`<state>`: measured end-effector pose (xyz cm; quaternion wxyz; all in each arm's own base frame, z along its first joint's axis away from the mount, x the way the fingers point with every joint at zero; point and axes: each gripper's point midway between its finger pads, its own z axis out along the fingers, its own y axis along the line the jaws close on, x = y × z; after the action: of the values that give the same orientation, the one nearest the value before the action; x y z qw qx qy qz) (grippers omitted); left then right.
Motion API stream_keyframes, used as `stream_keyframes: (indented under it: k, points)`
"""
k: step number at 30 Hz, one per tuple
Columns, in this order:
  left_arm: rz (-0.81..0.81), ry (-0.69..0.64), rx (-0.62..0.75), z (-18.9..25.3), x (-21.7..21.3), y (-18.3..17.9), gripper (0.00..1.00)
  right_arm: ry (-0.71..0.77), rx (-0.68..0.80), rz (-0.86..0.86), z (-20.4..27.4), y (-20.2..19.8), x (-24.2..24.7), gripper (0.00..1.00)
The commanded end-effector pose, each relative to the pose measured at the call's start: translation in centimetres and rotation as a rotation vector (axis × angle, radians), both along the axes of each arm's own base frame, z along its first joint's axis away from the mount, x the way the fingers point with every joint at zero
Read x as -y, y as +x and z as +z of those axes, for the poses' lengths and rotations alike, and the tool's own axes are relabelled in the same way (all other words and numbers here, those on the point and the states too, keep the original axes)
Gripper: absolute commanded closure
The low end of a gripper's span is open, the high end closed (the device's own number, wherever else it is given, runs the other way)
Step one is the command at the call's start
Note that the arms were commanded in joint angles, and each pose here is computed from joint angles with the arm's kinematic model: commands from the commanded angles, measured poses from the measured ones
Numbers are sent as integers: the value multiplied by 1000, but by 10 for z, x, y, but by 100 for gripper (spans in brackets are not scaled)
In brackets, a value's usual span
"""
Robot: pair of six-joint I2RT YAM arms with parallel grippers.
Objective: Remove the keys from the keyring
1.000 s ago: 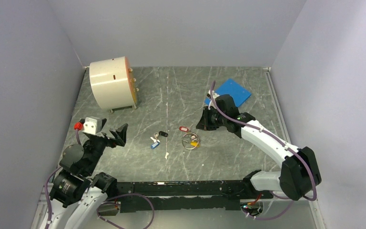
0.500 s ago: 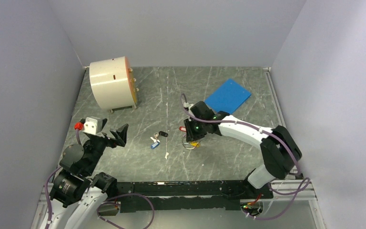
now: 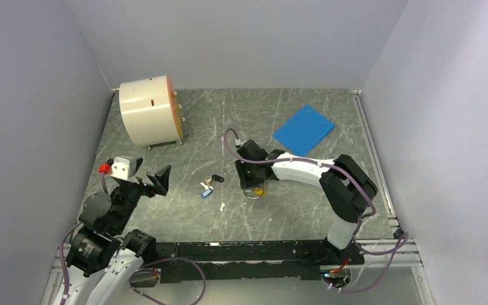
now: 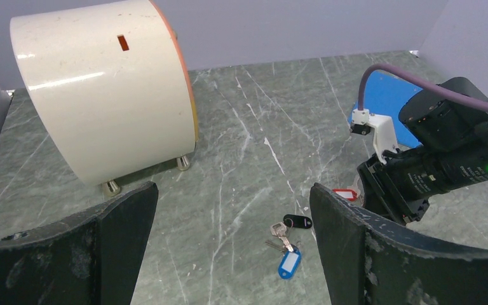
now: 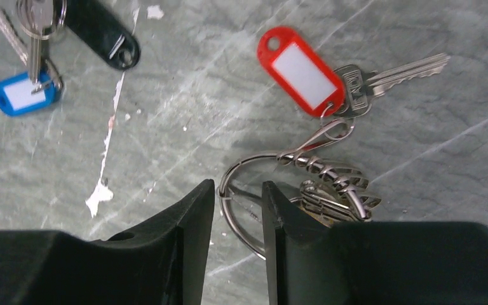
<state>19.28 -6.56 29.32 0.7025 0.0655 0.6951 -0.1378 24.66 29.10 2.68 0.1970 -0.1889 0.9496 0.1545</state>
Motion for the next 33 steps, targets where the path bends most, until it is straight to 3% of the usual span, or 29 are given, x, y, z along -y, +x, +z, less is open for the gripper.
stream_keyframes:
  k: [1, 6, 16, 25, 33]
  points:
    - [-14, -5, 52, 18, -1, -6, 5, 50, 86, -106, 7, 24, -11, 61]
    - [-15, -5, 53, 19, -1, -6, 5, 22, 94, -161, -4, 28, -6, 53]
    - [-17, -5, 53, 19, 0, -6, 5, -101, 113, -213, -30, 21, 2, 57]
    - [-14, -4, 53, 18, -1, -6, 5, -163, 141, -229, -40, 21, 9, 77]
    - [-17, -3, 48, 18, 0, -6, 5, 23, 190, -152, 16, 22, -17, 99]
